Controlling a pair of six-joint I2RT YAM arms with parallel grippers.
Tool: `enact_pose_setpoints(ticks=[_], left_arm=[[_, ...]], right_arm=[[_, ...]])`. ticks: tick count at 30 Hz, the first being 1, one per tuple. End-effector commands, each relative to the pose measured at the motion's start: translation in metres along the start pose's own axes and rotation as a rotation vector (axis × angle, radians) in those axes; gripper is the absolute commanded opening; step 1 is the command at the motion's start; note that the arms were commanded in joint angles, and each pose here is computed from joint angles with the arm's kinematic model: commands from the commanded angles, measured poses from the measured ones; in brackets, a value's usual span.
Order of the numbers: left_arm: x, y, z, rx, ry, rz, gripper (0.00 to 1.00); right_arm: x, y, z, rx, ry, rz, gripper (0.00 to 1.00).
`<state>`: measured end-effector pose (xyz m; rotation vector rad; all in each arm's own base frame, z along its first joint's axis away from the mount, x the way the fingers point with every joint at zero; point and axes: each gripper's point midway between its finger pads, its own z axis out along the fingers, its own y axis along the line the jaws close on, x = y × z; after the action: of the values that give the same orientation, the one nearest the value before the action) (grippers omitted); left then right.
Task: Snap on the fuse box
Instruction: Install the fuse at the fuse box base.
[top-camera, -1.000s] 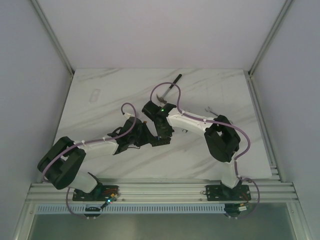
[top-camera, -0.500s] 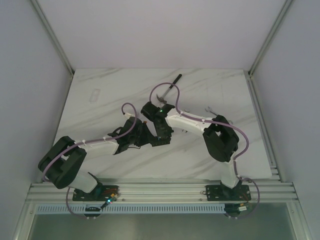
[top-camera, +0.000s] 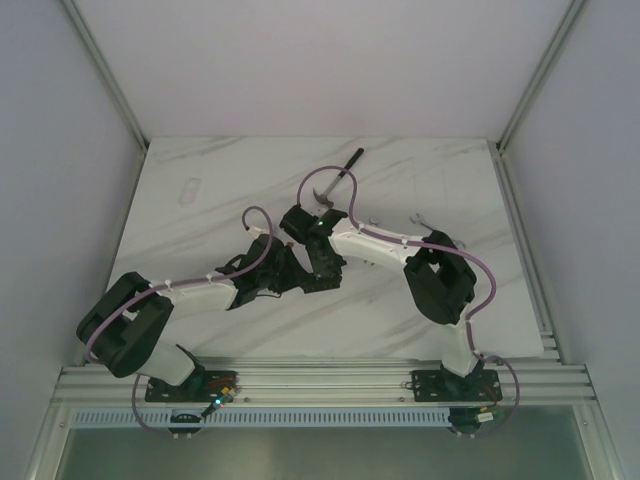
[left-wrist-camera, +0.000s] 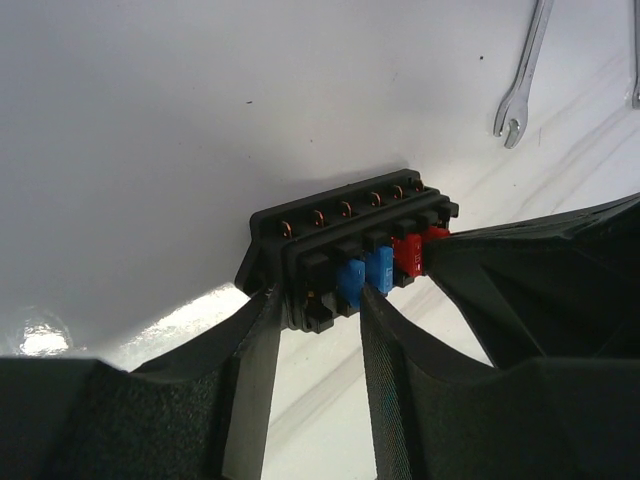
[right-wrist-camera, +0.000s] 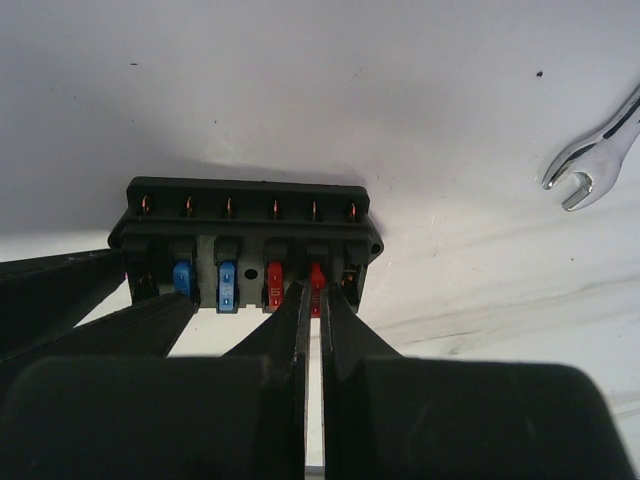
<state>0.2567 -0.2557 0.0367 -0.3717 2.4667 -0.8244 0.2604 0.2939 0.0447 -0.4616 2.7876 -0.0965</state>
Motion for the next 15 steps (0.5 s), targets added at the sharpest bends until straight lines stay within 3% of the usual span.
enact_pose_setpoints(ticks=[1, 15], left_arm=[[0.011, 0.025, 0.001, -0.071, 0.021, -0.029, 0.46], [0.017, 0.031, 0.002, -0.065, 0.036, -0.054, 0.43]], right_arm=[[0.054, 0.004, 0.048, 0.029, 0.191, -0.026, 0.0], [0.089, -0.01, 0.071, 0.067, 0.313, -0.04, 0.0]])
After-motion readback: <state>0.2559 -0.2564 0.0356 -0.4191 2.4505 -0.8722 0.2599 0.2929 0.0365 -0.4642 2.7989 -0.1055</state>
